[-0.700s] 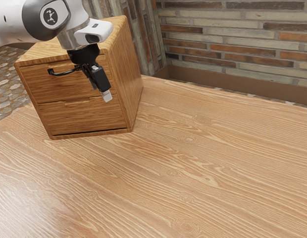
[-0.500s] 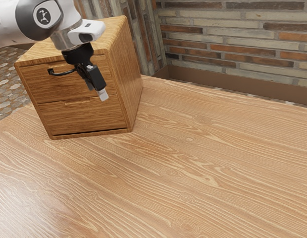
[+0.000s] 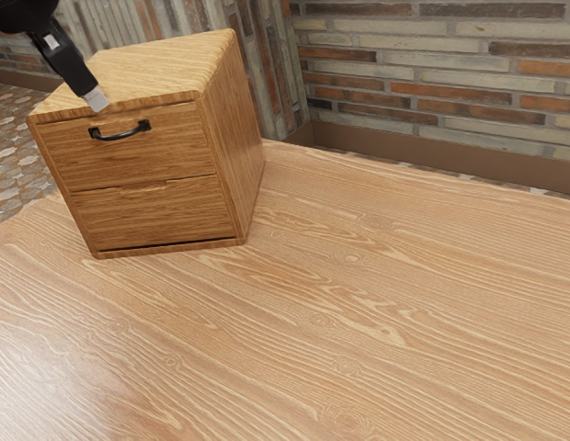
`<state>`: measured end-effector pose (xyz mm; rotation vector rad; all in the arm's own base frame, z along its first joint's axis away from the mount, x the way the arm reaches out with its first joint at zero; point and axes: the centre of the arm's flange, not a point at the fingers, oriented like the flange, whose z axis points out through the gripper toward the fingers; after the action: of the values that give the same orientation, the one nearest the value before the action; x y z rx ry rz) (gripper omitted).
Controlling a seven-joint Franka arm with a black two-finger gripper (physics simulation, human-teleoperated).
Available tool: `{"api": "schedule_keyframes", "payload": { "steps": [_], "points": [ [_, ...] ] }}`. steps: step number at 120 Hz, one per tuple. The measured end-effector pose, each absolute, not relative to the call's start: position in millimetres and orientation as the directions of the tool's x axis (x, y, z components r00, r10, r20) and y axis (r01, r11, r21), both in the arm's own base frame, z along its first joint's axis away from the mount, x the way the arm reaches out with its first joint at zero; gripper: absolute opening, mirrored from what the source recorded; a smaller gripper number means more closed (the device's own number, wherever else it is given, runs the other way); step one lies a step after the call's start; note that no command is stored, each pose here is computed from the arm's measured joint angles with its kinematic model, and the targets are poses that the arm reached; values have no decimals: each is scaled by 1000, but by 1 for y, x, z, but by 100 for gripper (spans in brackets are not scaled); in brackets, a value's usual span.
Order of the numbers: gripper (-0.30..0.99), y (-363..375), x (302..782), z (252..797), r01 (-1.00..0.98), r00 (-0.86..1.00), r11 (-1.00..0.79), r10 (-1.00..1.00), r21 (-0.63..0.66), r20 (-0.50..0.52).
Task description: Pull the drawer handle with one arm to open the drawer
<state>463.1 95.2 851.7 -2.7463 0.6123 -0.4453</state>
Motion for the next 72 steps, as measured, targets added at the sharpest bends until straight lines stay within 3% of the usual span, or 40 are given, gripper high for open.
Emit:
{"api": "schedule_keyframes", "payload": {
  "steps": [13,27,44,72],
  "points": [
    [67,85,480,846,-461,804,-784,-567,-415,179],
    [67,118,504,820,-529,778,-747,-617,-403,123],
    [67,170,534,794,-597,707,-693,-693,-403,144],
    [67,257,533,778,-633,651,-612,-752,-474,103]
  ]
}}
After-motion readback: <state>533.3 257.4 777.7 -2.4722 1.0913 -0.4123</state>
